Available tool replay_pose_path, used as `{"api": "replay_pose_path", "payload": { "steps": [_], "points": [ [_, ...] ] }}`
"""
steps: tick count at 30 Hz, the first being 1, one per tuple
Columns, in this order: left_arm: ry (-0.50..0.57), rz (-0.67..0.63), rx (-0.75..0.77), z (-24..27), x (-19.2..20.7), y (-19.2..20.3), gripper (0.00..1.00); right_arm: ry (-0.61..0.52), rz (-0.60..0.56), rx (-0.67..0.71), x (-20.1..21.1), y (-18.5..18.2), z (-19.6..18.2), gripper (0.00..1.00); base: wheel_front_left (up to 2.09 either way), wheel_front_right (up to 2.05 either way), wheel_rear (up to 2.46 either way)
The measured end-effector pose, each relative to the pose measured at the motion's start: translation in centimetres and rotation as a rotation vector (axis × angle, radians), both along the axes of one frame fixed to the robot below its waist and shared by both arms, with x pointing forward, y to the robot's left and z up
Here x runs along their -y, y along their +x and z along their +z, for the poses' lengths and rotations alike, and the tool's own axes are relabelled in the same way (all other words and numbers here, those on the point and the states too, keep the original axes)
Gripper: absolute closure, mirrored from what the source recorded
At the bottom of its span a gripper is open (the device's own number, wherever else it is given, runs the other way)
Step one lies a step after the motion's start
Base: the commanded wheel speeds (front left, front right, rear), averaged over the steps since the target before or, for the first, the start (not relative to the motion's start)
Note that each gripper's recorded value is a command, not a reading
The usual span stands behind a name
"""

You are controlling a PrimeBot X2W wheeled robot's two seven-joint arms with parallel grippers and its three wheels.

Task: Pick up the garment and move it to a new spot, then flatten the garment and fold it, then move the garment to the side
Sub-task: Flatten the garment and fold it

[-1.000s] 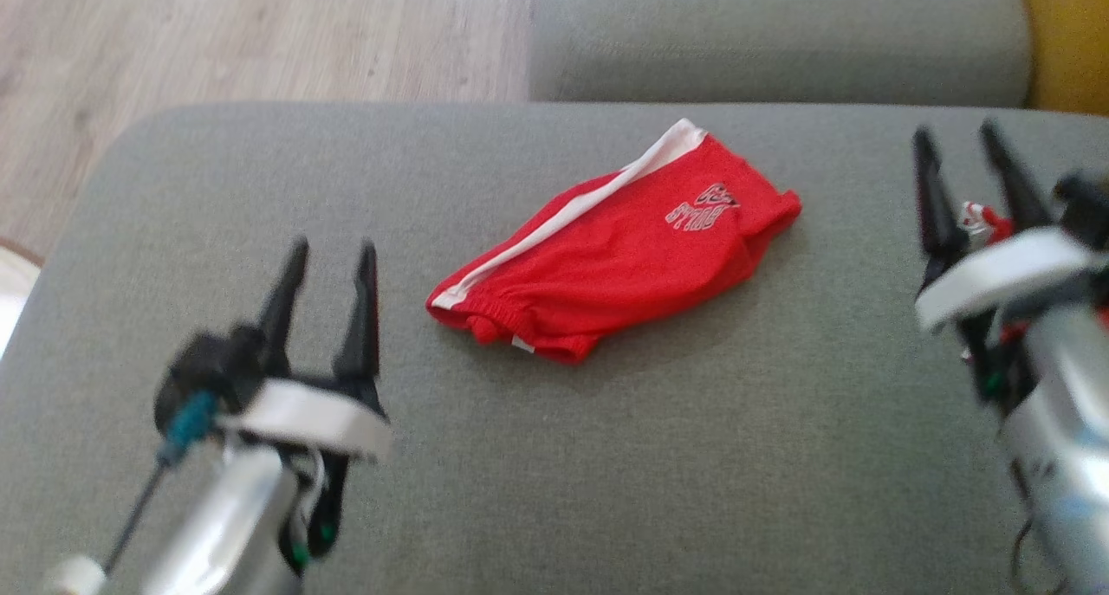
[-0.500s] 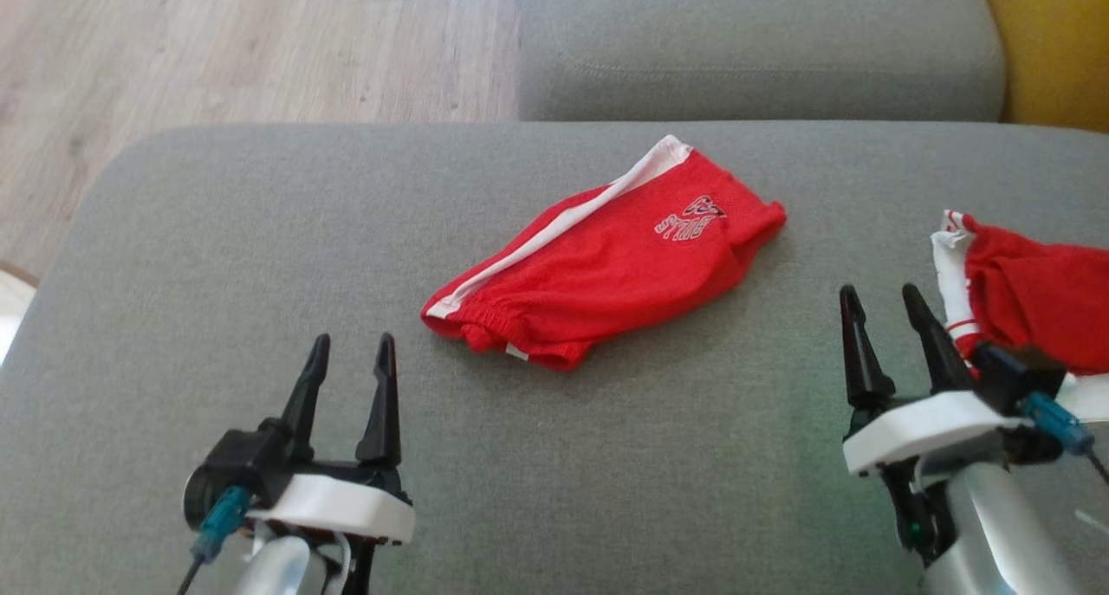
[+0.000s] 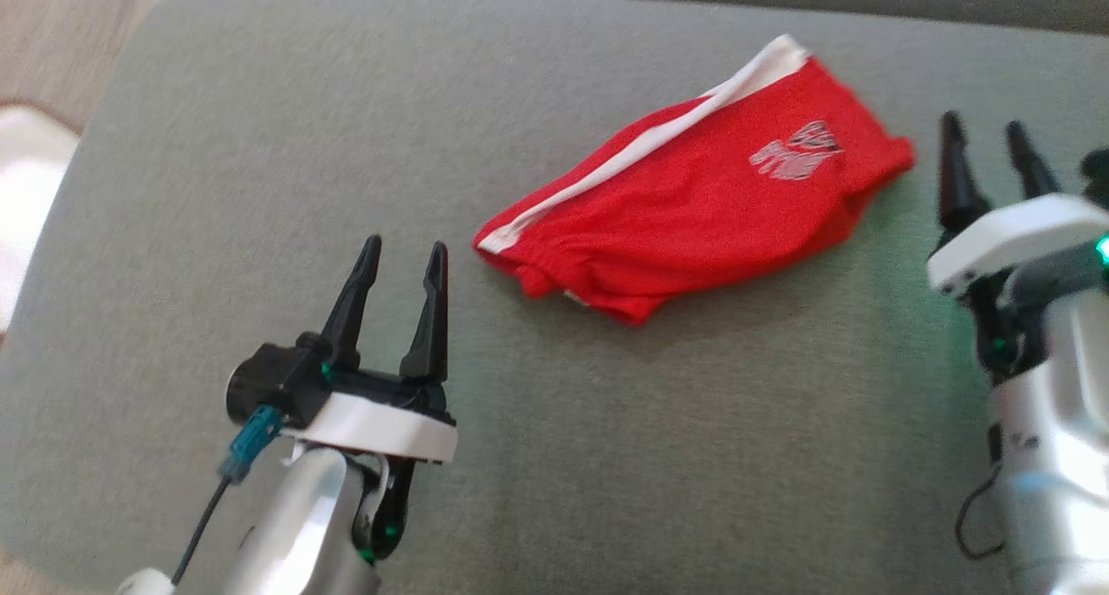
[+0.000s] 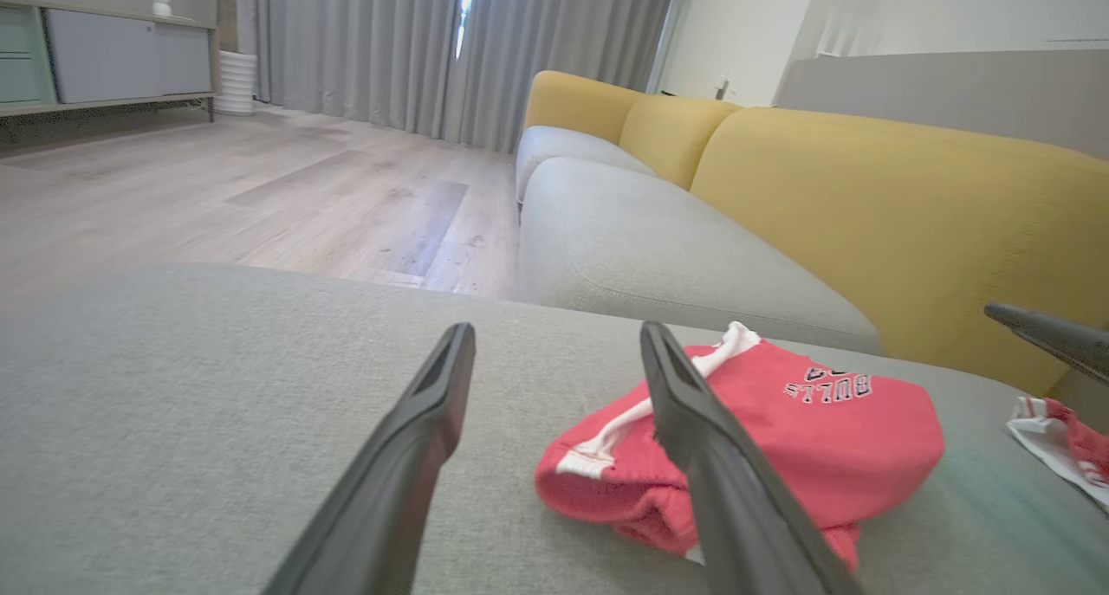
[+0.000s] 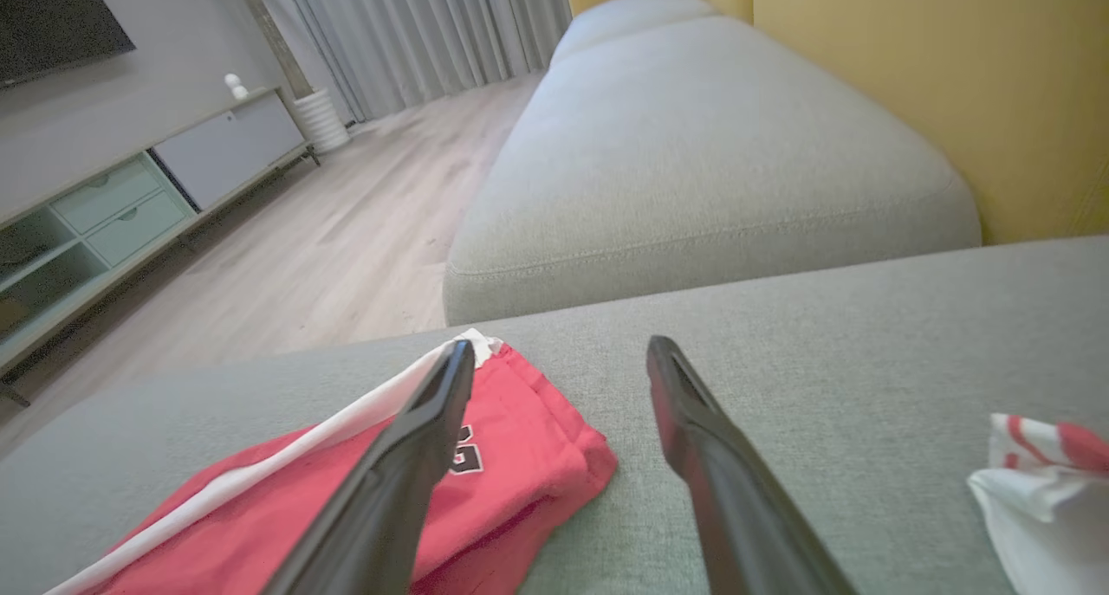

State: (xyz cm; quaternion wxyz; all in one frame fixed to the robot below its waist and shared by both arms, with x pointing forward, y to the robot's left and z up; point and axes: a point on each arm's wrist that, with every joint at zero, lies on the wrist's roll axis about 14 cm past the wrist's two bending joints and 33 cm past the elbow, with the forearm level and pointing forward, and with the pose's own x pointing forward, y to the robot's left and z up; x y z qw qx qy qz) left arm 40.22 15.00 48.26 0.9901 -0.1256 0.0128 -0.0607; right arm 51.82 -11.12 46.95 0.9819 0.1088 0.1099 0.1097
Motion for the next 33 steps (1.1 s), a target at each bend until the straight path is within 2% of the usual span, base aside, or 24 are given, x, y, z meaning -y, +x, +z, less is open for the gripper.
{"api": "replay_pose_path", "payload": {
  "steps": [3, 10, 13, 18, 20, 24, 33],
  "points": [
    [-0.001, 0.021, -0.017, -0.6, -0.8, 0.3, 0.00, 0.008, -0.019, -0.099, -0.1, 2.2, -2.4, 0.00, 0.00, 0.00, 0.00],
    [0.018, 0.085, -0.061, -1.9, -3.2, 0.1, 0.00, -0.125, 0.044, -0.332, -1.6, 3.4, -9.3, 0.00, 0.00, 0.00, 0.00],
    [0.023, 0.105, -0.080, -2.5, -3.9, -0.2, 0.00, -0.193, 0.074, -0.371, -1.9, 3.4, -10.9, 0.00, 0.00, 0.00, 0.00],
    [0.022, 0.106, -0.085, -2.7, -4.0, -0.2, 0.00, -0.235, 0.095, -0.381, -2.4, 4.4, -11.1, 0.00, 0.00, 0.00, 0.00],
    [0.021, 0.101, -0.076, -2.4, -3.9, 0.2, 0.00, -0.241, 0.105, -0.388, -2.6, 4.5, -11.2, 1.00, 0.00, 0.00, 0.00],
    [0.017, 0.090, -0.067, -2.1, -3.5, 0.4, 0.00, -0.234, 0.110, -0.362, -2.9, 4.2, -10.8, 1.00, 0.00, 0.00, 0.00],
    [-0.003, 0.052, -0.019, -0.6, -2.0, 0.3, 0.00, -0.085, 0.017, -0.278, -1.6, 2.1, -8.4, 1.00, 0.00, 0.00, 0.00]
  ]
}}
